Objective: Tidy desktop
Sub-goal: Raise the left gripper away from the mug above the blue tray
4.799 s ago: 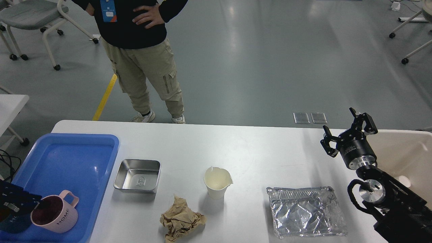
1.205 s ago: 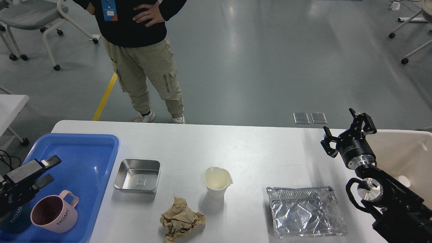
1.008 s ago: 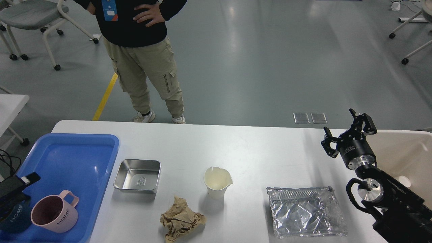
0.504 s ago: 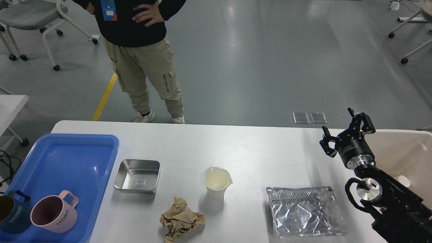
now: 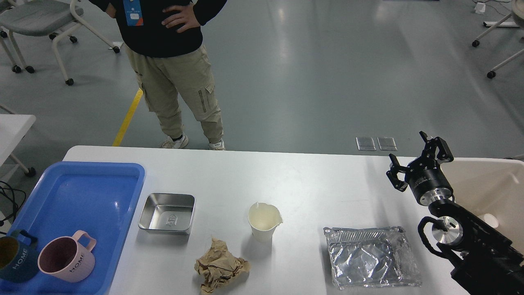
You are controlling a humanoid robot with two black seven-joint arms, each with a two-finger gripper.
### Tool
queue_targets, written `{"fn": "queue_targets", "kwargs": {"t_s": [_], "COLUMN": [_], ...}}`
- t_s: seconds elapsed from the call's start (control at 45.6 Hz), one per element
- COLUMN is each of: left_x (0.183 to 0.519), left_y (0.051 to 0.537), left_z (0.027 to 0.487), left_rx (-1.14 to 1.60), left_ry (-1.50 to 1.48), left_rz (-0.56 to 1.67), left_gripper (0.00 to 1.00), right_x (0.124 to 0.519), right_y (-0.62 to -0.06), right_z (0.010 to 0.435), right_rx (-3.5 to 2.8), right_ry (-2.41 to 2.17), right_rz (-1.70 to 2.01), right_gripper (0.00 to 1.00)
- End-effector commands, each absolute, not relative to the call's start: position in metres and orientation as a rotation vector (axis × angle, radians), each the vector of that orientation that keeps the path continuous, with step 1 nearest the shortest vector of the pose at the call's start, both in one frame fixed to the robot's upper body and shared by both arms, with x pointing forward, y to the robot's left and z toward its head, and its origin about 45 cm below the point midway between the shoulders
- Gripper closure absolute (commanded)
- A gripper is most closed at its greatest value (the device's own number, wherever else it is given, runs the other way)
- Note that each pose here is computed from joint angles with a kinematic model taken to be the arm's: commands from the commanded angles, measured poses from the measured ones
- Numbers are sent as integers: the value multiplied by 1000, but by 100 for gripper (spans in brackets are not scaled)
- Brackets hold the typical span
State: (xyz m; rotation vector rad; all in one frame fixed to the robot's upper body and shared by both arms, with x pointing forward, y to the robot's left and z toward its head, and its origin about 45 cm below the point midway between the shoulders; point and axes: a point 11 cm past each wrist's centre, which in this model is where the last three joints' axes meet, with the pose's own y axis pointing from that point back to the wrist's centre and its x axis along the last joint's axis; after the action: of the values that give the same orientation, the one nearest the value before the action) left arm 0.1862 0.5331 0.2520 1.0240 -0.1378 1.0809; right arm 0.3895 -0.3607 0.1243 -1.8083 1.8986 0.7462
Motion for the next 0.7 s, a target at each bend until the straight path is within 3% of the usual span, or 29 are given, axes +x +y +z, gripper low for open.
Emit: {"fn": "queue_targets", "kwargs": {"t_s": [0.0,0.679], "left_x": [194,258], "left_y": [540,523], "left_z": [262,267], "left_rx": [1070,1327], "left_ry": [-223,-690], "left_rz": [1013,331], "left_gripper": [4,4], "right_x": [389,388], "right_y": [-360,-358], "right_z": [124,122], "right_rx": [-1808,-1811], "right_ry": [1897,1889], "right_rz": [748,755], "right_gripper": [0,0]}}
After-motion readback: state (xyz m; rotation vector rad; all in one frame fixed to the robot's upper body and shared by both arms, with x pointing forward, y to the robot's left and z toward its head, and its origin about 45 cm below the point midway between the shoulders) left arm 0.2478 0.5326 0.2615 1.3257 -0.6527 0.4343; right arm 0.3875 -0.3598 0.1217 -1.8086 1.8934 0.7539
